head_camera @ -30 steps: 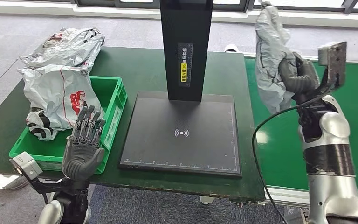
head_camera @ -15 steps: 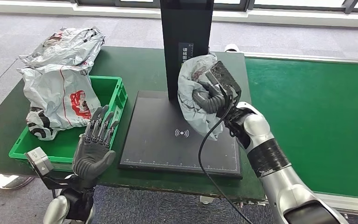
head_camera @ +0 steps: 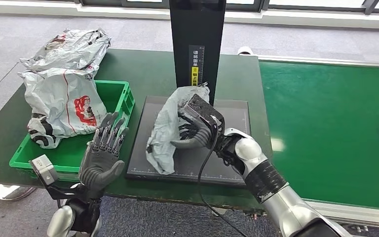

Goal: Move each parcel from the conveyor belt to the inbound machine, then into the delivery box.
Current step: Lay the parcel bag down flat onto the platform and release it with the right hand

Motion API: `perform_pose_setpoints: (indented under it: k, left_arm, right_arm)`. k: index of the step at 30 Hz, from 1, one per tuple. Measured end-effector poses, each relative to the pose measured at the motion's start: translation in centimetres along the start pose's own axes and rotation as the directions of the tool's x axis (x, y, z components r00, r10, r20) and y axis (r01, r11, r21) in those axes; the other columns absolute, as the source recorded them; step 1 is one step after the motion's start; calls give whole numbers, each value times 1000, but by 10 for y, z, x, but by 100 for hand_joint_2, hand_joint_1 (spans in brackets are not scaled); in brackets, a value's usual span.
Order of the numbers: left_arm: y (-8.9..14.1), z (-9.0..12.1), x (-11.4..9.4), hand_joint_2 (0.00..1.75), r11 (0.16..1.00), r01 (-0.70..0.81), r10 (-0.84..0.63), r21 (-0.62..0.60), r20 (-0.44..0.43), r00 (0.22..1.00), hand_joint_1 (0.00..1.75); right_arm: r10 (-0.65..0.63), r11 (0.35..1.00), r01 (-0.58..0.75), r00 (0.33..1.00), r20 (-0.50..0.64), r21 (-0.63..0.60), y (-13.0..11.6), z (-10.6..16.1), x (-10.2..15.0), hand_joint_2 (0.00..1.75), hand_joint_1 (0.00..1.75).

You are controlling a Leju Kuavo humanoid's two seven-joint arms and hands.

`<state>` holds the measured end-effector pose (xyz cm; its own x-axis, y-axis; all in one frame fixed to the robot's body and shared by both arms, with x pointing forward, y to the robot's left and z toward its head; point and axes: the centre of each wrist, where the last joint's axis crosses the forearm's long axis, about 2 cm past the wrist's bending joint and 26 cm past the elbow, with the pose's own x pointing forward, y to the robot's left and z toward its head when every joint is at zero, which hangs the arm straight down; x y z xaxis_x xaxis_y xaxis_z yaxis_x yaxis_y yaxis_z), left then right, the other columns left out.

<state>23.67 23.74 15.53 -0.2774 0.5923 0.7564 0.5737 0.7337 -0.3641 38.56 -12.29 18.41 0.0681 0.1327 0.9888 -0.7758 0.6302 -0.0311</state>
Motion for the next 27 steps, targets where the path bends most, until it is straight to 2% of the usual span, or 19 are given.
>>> perform_pose_setpoints:
  k: [9, 15, 21, 27]
  left_arm:
    - [0, -1, 0, 175, 1000, 6, -6, -3, 0, 1000, 0]
    - [0, 0, 0, 175, 1000, 7, -7, -1, 0, 1000, 0]
    - [-3, 9, 1, 175, 999, 26, -26, 33, 4, 1000, 0]
    - [-5, 26, 6, 175, 994, 72, -72, 87, -4, 997, 0]
  right_arm:
    - [-21, 1000, 21, 1000, -22, -7, -1, 1, -8, 175, 0]
    - [-24, 999, 24, 1000, -7, -33, -14, 5, -9, 175, 0]
    - [51, 993, -33, 985, 163, -114, -32, 22, 12, 175, 0]
    - [207, 964, -124, 903, 377, -233, -35, 61, 45, 175, 0]
